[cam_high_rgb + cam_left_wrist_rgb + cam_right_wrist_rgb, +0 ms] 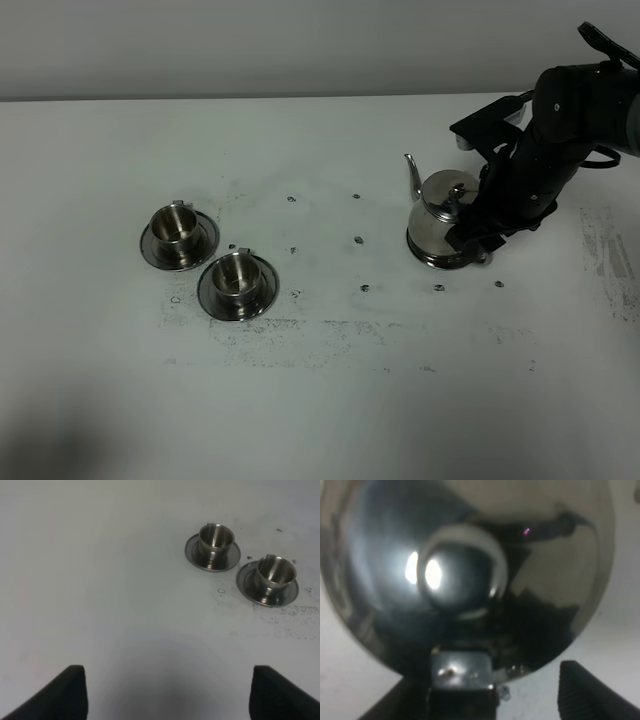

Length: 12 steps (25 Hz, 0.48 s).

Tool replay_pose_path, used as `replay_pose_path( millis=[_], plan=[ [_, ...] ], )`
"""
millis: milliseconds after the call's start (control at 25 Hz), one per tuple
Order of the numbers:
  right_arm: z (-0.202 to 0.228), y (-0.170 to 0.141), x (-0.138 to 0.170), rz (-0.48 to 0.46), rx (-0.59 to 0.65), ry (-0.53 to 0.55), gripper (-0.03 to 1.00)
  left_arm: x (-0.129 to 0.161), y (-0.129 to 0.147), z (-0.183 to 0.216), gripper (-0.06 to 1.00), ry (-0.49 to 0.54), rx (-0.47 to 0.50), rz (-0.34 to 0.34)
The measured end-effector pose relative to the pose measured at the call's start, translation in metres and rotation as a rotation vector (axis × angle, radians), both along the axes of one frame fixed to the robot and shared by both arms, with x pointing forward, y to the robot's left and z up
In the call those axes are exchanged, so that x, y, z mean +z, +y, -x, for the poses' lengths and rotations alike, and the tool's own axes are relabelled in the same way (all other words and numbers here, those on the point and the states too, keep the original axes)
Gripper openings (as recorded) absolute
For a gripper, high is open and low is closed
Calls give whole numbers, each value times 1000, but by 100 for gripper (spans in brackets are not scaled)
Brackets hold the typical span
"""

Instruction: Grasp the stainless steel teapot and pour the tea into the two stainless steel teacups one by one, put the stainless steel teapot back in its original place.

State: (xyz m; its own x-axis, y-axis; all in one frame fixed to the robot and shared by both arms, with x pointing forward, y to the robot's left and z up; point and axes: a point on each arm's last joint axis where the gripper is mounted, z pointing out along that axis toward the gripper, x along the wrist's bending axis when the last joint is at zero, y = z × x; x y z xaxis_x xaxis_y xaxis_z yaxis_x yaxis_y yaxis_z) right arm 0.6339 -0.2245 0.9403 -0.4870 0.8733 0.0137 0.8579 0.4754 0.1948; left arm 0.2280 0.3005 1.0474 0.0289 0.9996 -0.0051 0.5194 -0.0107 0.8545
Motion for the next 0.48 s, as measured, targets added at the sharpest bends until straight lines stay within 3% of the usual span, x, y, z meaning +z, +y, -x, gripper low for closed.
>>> replay_pose_path(
  millis=[480],
  plan=[
    [-4, 1, 0, 0, 0, 2, 53, 0, 0, 0, 64, 0, 0, 0]
  ],
)
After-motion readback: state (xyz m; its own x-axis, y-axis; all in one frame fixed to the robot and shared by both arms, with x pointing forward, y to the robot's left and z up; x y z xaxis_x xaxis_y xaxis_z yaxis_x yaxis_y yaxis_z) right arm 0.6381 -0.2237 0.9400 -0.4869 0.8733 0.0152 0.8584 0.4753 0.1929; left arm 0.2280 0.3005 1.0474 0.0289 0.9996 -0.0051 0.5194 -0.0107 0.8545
